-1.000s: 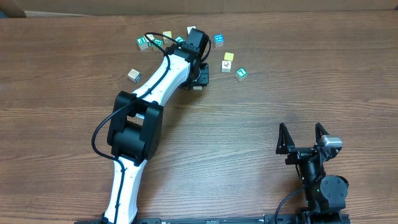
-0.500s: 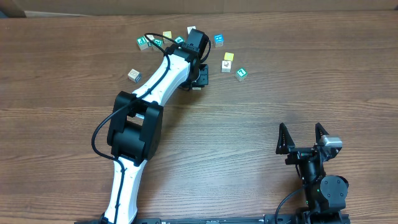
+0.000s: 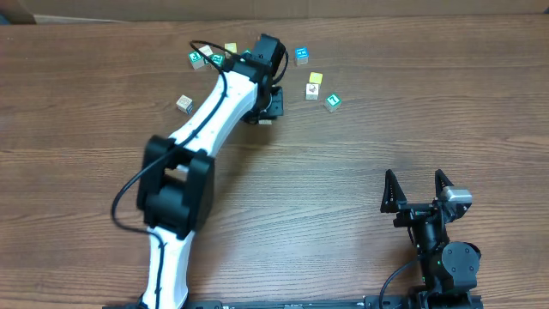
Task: Form a horizontal line
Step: 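Close the left gripper on the '2' block and lift it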
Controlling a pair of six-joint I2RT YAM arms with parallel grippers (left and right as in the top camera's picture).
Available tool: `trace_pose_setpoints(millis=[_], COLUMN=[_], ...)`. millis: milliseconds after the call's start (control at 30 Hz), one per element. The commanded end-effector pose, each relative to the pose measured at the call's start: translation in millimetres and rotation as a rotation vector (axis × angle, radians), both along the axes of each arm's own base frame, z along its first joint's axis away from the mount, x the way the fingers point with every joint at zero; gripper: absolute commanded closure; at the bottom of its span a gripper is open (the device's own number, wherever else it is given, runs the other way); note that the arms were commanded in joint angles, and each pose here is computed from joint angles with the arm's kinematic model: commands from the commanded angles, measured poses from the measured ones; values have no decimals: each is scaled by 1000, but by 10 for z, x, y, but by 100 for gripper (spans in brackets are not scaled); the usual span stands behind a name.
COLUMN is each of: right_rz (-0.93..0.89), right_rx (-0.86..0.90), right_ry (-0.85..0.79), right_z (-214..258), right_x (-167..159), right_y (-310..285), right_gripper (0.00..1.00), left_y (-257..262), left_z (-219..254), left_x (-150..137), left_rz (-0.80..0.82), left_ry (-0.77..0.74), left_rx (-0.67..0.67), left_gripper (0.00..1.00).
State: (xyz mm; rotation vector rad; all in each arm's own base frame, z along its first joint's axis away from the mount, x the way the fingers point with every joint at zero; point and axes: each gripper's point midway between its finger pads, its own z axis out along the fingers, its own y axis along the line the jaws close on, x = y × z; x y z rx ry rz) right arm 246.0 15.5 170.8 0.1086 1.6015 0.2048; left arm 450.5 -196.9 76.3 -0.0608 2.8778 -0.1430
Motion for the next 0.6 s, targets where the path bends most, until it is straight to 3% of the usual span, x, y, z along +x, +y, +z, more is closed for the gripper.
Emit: trace_pose_setpoints(millis=[0, 67, 200, 433, 567], right_rz=[-2, -2, -2, -2, -2], right_rx=[-7, -7, -7, -7, -7], right_ry=[-7, -7, -7, -7, -7], right_z=[-10, -12, -10, -12, -10], right_x=[0, 1, 0, 1, 0], right_y=[-7, -7, -7, -7, -7], right_gripper=[0, 0, 0, 0, 0], left_y=[33, 68, 126, 144, 158], left_z=[612, 783, 989, 1053, 1041], left_x=[-68, -142, -268, -349, -376], left_rz=[41, 41, 40, 33, 30], left_ry=[-103, -115, -121, -109, -98], left_rx=[-21, -27, -31, -37, -29], left_gripper=[78, 79, 96, 96, 89])
